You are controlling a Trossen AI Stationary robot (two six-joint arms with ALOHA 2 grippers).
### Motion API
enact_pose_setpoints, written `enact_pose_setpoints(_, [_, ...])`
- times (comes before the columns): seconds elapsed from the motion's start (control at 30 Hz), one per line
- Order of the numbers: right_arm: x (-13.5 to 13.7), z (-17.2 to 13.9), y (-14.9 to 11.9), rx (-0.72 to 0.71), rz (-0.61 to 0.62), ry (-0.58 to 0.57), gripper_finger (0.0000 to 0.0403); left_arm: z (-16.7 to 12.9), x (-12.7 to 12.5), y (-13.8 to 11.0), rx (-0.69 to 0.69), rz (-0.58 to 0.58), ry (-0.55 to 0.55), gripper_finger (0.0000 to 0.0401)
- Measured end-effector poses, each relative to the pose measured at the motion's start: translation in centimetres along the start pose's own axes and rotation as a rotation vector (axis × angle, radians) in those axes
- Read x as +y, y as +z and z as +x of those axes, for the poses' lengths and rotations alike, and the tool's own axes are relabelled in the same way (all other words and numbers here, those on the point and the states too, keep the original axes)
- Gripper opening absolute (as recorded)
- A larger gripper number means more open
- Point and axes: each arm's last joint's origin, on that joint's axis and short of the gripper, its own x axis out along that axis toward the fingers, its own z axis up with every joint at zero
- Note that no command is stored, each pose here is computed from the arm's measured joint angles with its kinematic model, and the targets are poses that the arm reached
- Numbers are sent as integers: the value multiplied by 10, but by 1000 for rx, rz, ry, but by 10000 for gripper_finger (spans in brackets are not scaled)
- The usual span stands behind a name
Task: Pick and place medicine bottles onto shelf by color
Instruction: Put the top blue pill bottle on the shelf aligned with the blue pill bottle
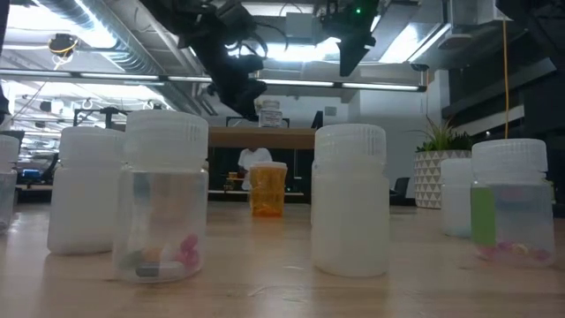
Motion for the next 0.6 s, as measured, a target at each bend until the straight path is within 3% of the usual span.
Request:
enact_pose_setpoints(0.43, [0, 0, 0, 0, 3, 0, 145, 22, -4, 2, -50, 0, 20, 73])
enact_pose_setpoints(0.6, [0, 0, -2, 15, -2, 7, 145, 12, 3, 2, -32, 5, 106, 73])
